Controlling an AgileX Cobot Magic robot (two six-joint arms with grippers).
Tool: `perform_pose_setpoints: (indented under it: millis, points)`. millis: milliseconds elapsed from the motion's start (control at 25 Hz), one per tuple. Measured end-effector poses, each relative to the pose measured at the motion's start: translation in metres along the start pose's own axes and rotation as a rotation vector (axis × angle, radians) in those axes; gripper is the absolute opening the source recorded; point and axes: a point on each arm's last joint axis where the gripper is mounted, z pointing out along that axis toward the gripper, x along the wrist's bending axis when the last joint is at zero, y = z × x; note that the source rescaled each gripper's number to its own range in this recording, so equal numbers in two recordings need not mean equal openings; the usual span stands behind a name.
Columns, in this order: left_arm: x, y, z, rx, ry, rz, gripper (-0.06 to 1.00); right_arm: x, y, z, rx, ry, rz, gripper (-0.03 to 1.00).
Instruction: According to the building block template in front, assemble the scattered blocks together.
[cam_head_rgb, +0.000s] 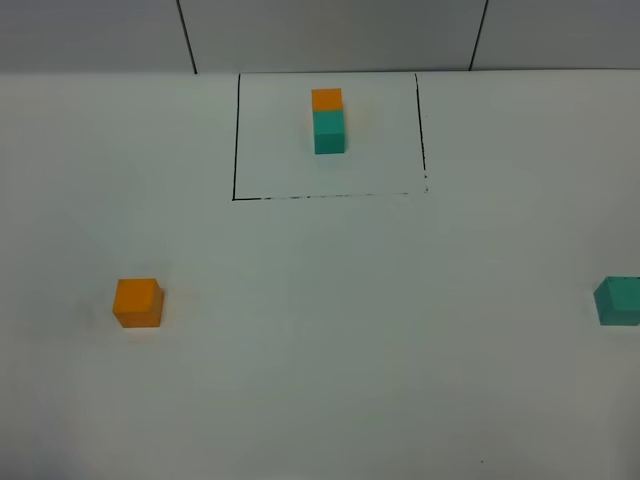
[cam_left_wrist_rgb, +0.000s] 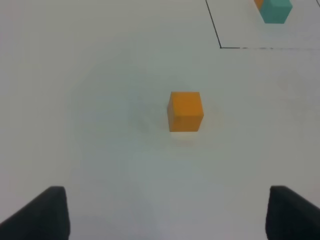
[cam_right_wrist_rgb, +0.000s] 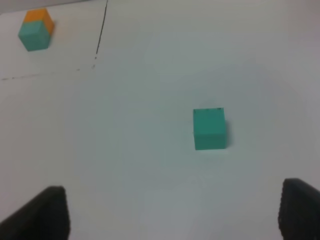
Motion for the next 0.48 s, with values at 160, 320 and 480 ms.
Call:
perform_pose_setpoints:
  millis: [160, 320, 480]
  points:
    - [0.0000, 0.0000, -0.0001, 0.000, 0.000, 0.000, 0.67, 0.0000, 0.0000, 0.0000, 0.000, 0.000, 0.000, 0.76]
    - [0.0000, 0.0000, 0.0000, 0.000, 0.000, 0.000, 0.67, 0.0000, 0.0000, 0.0000, 0.000, 0.000, 0.000, 0.76]
    - [0.0000, 0.0000, -0.0001, 0.000, 0.000, 0.000, 0.67, 0.0000, 0.0000, 0.0000, 0.000, 0.000, 0.000, 0.76]
